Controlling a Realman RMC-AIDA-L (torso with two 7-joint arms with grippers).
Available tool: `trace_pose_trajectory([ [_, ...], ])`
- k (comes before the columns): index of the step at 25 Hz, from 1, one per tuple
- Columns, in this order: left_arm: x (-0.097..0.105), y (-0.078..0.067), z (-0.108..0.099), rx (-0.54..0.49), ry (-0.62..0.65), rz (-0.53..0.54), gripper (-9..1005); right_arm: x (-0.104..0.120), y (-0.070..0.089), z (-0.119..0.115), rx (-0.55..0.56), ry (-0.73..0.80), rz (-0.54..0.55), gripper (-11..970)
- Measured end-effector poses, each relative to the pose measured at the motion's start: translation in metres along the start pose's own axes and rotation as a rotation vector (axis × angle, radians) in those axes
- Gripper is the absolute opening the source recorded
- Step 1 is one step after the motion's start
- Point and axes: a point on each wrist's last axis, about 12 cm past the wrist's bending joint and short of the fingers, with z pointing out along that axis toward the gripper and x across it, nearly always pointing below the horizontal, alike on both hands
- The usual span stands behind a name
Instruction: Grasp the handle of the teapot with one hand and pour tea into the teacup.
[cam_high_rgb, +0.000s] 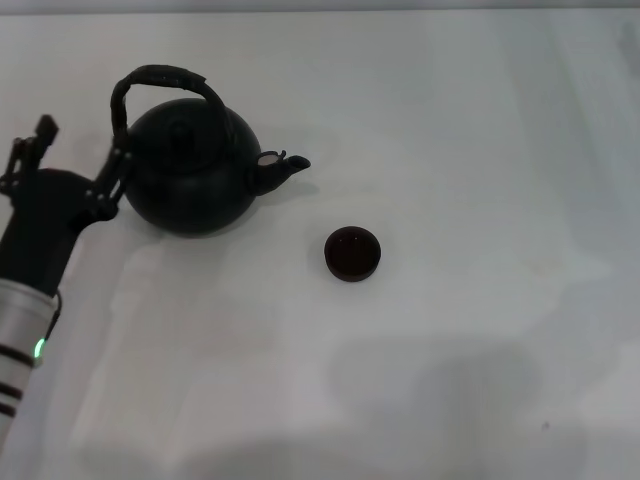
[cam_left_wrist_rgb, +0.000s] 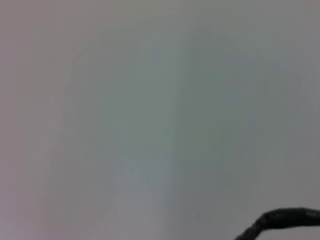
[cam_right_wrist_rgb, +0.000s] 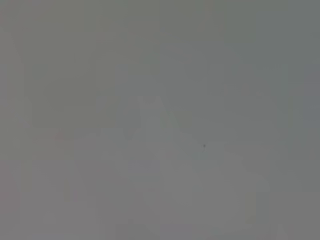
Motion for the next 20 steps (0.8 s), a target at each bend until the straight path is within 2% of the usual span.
trace_pose_trajectory([
  [3,-0.002,0.007,-0.006,-0.051,-0.021,-0.006,830,0.001,0.000,-0.001,-0.003,0.002,-0.004,838],
  [7,-0.005,0.026,-0.010,-0.147,-0.054,0.007,828,0.004,-0.002,-0.006,-0.002,0.007,-0.007,838],
  [8,-0.005,0.026,-0.010,-0.147,-0.054,0.007,828,0.004,-0.003,-0.008,-0.003,0.005,-0.006,838],
  [9,-0.008,0.037,-0.011,-0.204,-0.075,0.015,828,0.005,-0.003,-0.009,-0.005,0.003,-0.006,838],
  [13,-0.011,0.050,-0.007,-0.280,-0.095,0.000,828,0.008,-0.005,-0.017,-0.016,-0.011,-0.001,838],
  [20,-0.016,0.070,0.003,-0.319,-0.114,-0.063,827,0.014,-0.006,-0.025,-0.028,0.009,-0.015,838],
])
